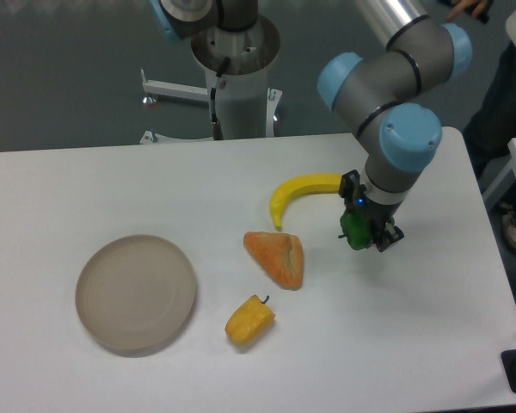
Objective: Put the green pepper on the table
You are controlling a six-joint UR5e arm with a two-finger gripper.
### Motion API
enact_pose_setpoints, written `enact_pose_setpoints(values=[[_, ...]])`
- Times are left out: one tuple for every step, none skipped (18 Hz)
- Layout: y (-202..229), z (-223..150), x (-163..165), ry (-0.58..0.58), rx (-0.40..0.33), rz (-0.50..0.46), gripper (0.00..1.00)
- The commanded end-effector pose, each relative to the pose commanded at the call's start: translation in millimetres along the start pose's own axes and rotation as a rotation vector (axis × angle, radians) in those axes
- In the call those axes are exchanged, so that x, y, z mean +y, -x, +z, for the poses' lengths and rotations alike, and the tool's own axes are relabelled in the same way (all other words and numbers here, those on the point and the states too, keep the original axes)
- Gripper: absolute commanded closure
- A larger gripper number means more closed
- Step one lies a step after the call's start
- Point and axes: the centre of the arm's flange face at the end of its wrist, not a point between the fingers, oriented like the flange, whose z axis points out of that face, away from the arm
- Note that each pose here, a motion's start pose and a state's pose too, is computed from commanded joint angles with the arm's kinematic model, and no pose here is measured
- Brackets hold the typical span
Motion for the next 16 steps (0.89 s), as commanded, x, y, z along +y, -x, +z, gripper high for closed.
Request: enact_pose_setpoints(values=[[-5.6,10.8,13.6,-0.001,0.001,0.043,0.81],[-10.9,17.3,25.8,-0.002,-0.004,0.051,0.81],[-16.6,20.8,32.6,-0.003,-0.013,0.054,0.81],[-21.4,26.6,34.7,-0.001,-0.018,0.064,0.81],[-24.4,30.6,37.0,0.0,-0.022,0.074,0.81],[-28.1,33.7,37.2,0.0,-0.022,0.079,0.8],[-30.8,38.3,36.5,-0.002,-0.015,0.081,0.77],[-31.1,39.0,36.5,-0.002,-0.014,0.082,0.72],[-31.5,39.7,36.4,-0.003,-0.012,0.082,0.59],[-32.0,37.9,37.1,-0.003,-0.016,0.079,0.5],[-32.1,36.7,37.9,-0.004,-0.019,0.071,0.35],[-33.6,35.5,39.8,-0.011,-0.021,0.056,0.1],[-34.9,32.1,39.2,-0.013,-0.024,0.053,0.0],[-35.9,29.4,39.9,-0.012,-0.027,0.052,0.0],[-36.9,26.5,44.4,-0.013,-0.033,0.044,0.0],[-39.3,20.4,45.6,-0.013,-0.039,0.041,0.0]])
